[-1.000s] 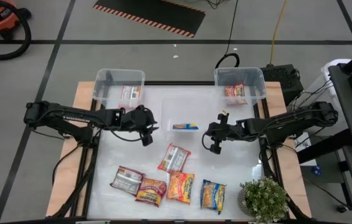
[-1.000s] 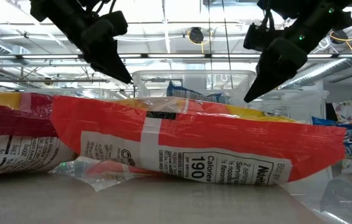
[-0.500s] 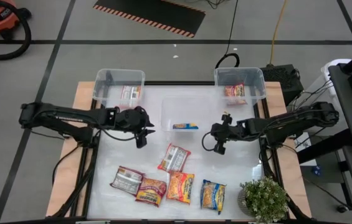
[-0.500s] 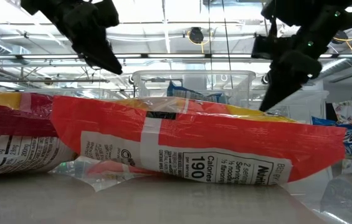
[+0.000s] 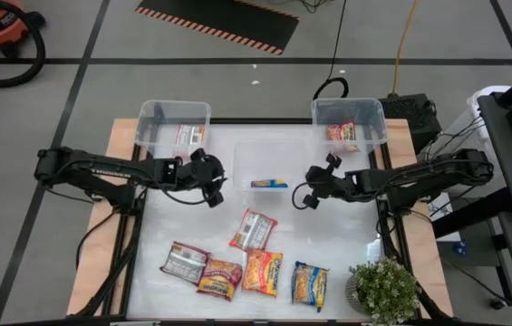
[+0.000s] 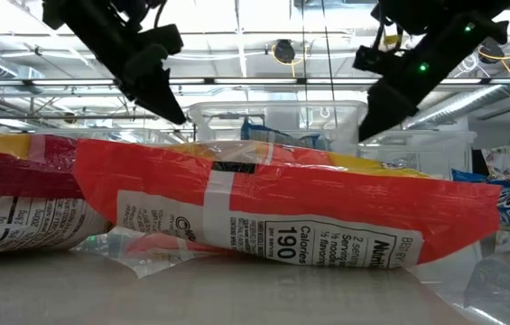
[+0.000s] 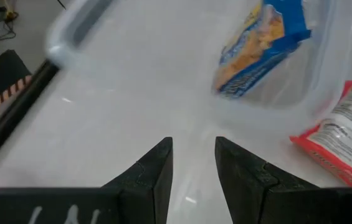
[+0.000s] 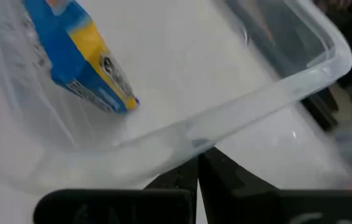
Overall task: Sort Maruchan noodles
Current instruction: Adjust the bottom transparent bin
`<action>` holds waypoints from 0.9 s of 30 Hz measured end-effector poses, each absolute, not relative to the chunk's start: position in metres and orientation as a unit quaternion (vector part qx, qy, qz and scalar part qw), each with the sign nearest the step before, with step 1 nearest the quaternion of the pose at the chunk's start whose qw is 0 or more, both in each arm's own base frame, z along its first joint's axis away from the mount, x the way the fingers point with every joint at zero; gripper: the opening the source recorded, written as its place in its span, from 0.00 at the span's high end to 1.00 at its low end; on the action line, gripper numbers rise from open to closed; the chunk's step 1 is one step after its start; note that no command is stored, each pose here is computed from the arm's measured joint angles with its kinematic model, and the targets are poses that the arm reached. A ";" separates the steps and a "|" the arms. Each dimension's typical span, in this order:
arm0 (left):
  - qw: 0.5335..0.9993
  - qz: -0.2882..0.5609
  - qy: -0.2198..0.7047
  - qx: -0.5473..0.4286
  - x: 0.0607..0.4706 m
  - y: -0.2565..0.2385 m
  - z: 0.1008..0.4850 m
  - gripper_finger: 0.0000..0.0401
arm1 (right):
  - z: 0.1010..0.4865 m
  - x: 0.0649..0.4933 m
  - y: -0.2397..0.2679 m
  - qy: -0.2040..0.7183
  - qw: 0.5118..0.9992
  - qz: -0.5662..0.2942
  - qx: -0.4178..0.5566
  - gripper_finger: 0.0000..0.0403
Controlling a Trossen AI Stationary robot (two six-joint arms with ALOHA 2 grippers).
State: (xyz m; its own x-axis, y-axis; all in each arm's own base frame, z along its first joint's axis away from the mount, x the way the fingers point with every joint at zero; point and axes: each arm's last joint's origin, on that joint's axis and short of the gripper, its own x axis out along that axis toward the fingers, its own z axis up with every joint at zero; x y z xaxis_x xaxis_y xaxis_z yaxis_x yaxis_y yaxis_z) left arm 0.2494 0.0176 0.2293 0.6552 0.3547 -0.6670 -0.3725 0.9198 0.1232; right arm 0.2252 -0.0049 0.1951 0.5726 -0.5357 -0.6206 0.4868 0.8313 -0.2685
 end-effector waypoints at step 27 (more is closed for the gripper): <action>0.921 0.125 0.367 -0.047 0.215 0.005 0.254 0.68 | 0.200 0.236 0.002 0.325 0.929 -0.178 -0.004 0.99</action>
State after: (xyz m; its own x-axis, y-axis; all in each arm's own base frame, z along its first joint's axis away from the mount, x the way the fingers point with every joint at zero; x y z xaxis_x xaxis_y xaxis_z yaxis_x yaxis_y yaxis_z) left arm 0.2151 0.0051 0.2543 0.7000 0.1951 -0.6869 -0.2638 0.9646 0.0052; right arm 0.2358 0.0020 0.2004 0.7260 -0.3330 -0.6017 0.3273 0.9368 -0.1236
